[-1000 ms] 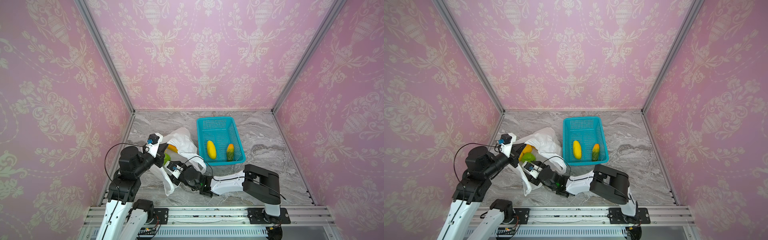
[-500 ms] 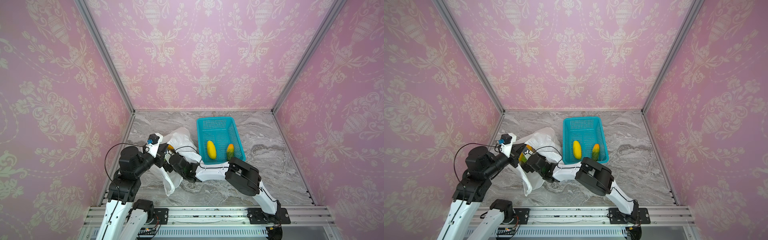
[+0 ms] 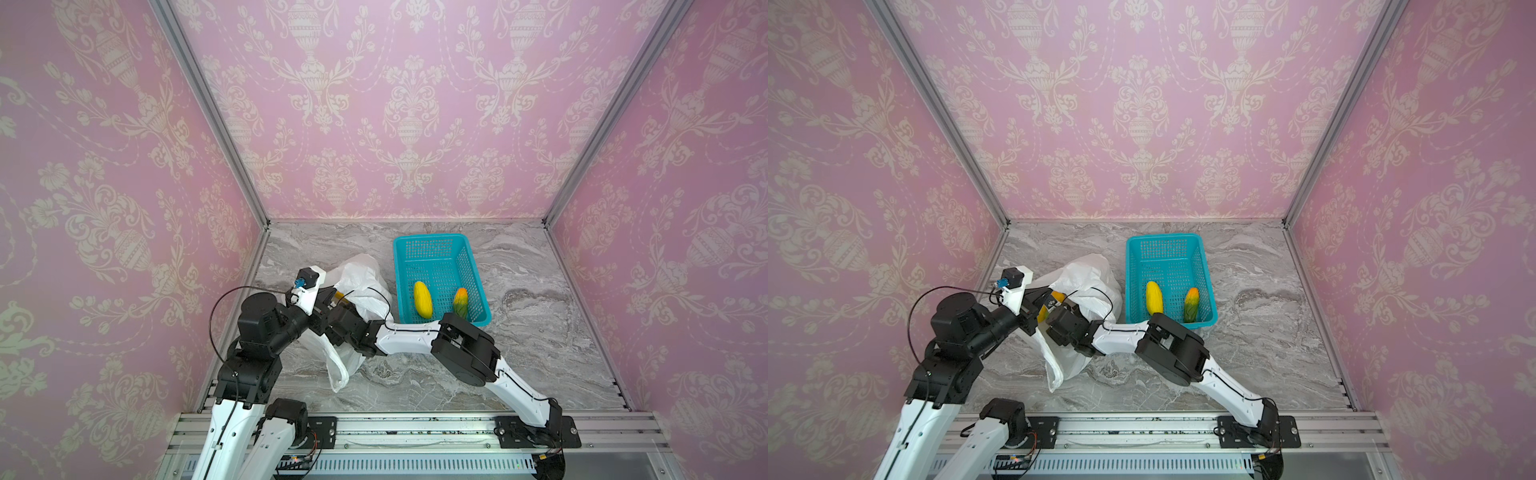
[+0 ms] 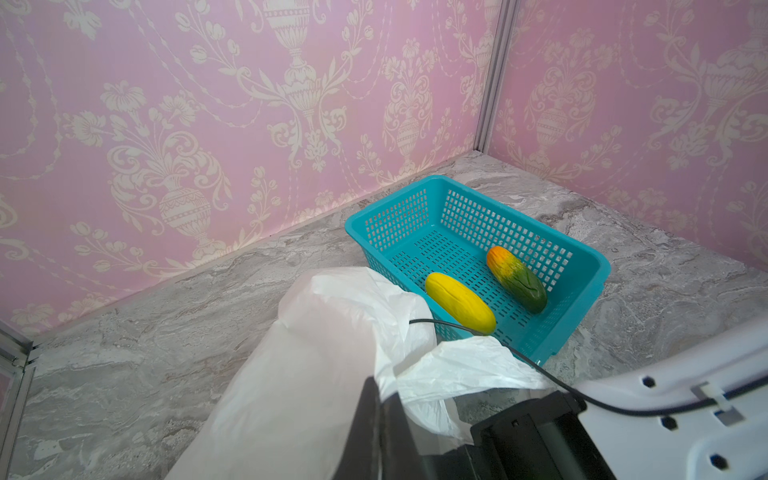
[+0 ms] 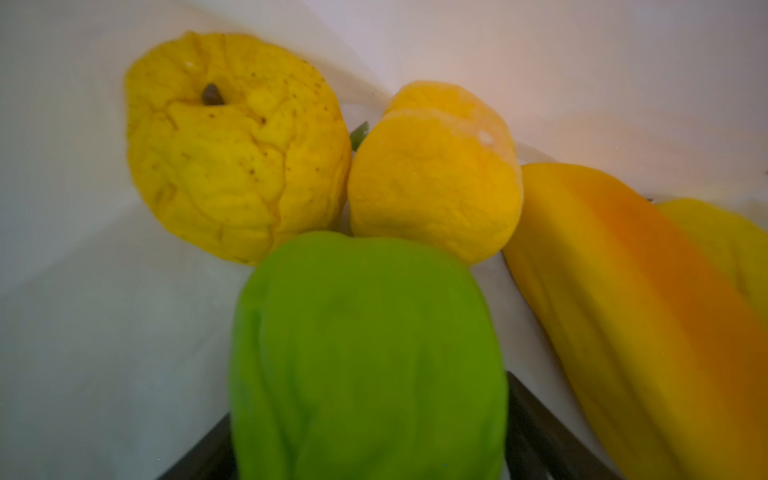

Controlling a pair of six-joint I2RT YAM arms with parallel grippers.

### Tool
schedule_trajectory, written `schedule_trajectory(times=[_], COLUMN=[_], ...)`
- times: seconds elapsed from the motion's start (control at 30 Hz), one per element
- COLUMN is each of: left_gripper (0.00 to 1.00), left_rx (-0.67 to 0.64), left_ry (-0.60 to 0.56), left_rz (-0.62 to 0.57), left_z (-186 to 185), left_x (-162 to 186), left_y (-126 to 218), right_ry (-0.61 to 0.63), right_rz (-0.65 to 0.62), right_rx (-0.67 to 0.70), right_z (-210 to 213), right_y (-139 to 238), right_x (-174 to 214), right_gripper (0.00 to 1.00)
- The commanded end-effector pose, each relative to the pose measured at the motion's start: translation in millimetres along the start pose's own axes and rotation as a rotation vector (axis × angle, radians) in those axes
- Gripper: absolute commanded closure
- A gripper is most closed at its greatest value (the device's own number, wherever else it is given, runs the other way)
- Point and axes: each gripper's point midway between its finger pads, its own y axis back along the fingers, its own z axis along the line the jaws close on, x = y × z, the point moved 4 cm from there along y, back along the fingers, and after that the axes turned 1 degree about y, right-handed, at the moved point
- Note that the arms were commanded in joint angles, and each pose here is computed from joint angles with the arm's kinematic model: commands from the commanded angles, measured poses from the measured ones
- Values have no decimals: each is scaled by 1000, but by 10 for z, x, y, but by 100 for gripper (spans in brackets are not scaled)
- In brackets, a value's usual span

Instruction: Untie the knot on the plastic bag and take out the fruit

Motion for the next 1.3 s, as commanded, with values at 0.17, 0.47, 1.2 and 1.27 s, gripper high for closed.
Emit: schedule_trajectory(times=[0.17, 0.47, 1.2, 1.27], left_gripper=[100, 100, 100, 100], left_rx=[19, -6, -44, -43], left_ry=[13, 19, 23, 23], left_rz=[-14, 9, 20, 22], left_z=[-17, 44, 103, 103], left_x=[-17, 28, 51, 52], left_y=[0, -44, -49, -51], right_ry=[-19, 99, -33, -111], right_rz=[-47, -266, -724, -718], right_rx=[-85, -190, 145, 205], right_z=[-5, 57, -1365, -1619], right_y=[280, 1293, 3481, 3483], right_x=[-235, -418, -427, -366], right_gripper=[47, 58, 76, 76])
